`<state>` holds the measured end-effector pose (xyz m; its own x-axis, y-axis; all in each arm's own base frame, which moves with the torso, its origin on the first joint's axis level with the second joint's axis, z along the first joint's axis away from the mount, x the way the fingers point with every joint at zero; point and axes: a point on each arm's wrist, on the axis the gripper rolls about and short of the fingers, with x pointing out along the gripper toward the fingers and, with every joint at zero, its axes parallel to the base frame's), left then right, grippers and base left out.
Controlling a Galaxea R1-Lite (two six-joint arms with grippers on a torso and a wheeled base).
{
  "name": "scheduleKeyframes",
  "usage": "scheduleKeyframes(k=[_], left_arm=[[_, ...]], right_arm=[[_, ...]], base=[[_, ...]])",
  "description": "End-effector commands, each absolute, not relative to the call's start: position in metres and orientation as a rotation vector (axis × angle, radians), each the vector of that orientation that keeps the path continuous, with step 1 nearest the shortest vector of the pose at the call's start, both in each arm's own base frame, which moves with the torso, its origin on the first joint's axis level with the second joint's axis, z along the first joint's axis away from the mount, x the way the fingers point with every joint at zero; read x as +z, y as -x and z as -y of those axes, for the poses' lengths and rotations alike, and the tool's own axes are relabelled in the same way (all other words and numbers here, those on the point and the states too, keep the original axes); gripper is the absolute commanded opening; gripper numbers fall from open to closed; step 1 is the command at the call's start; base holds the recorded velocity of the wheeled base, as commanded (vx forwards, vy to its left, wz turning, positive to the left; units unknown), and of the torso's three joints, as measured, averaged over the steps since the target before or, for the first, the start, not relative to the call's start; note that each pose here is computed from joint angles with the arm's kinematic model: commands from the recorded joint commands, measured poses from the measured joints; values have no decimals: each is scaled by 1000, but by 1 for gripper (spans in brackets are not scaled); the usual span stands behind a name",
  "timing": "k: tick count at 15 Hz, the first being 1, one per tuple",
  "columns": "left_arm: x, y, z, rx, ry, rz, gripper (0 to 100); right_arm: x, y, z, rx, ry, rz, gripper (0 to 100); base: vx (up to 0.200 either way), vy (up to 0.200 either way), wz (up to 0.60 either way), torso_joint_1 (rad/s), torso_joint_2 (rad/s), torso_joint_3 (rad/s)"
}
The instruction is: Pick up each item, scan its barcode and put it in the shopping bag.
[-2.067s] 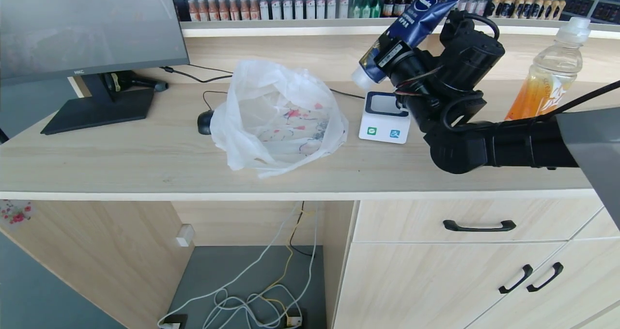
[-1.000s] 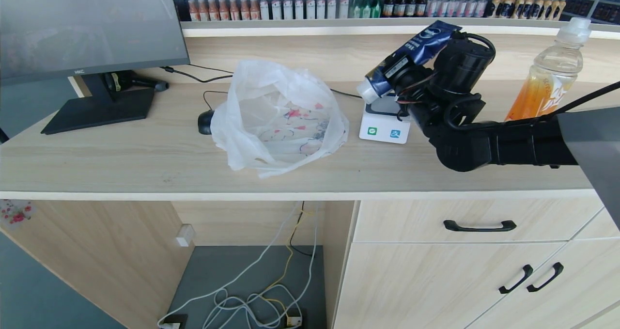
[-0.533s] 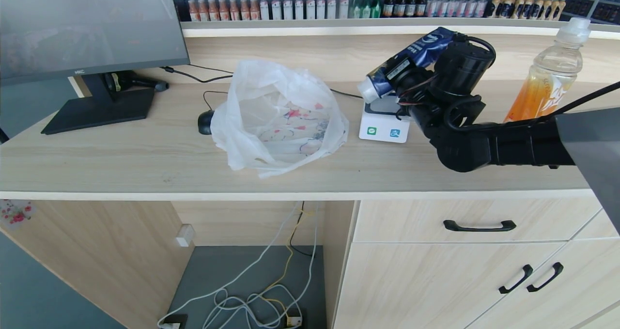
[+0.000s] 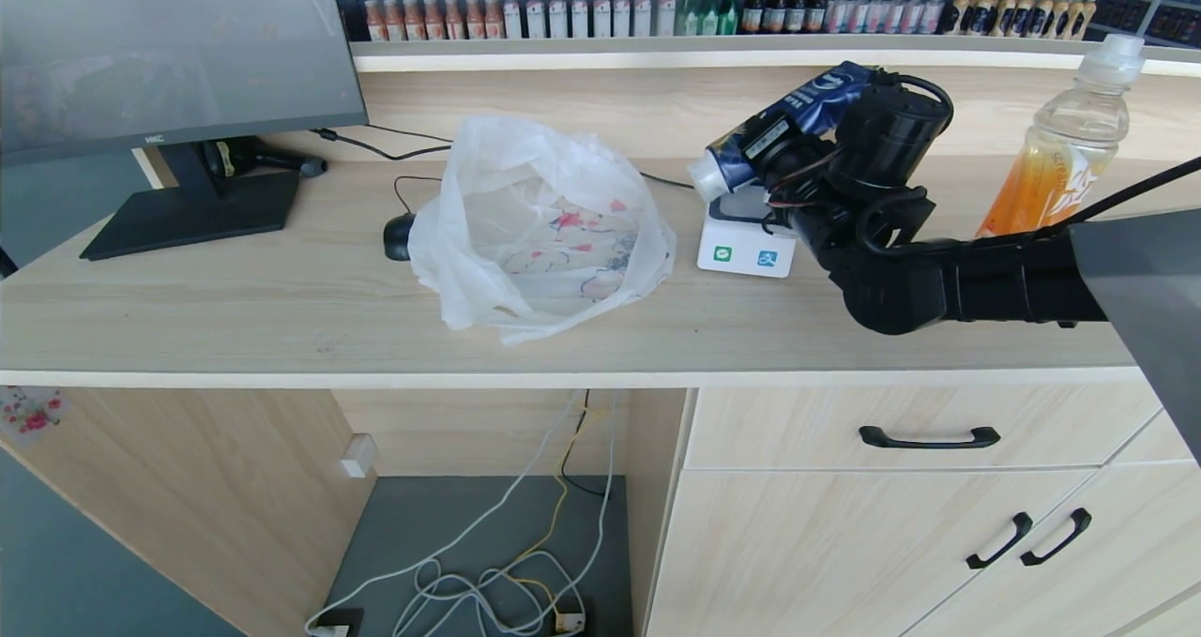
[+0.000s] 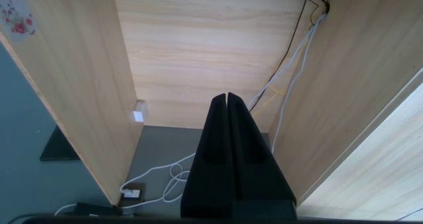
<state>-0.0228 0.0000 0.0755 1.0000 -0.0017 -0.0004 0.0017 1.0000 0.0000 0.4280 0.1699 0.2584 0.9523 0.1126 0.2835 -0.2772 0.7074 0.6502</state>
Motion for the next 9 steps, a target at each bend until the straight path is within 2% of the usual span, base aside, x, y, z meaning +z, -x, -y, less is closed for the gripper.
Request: scheduleKeyframes(k=[1,9], left_arm=[[75,23,0,-2,0,0,0],[75,23,0,-2,0,0,0]], right_arm=[[259,-429,-168,215,-756,235,0],[258,-431,-164,204,-756,237,0]], base=[[0,0,0,0,0,0],[0,0,0,0,0,0]])
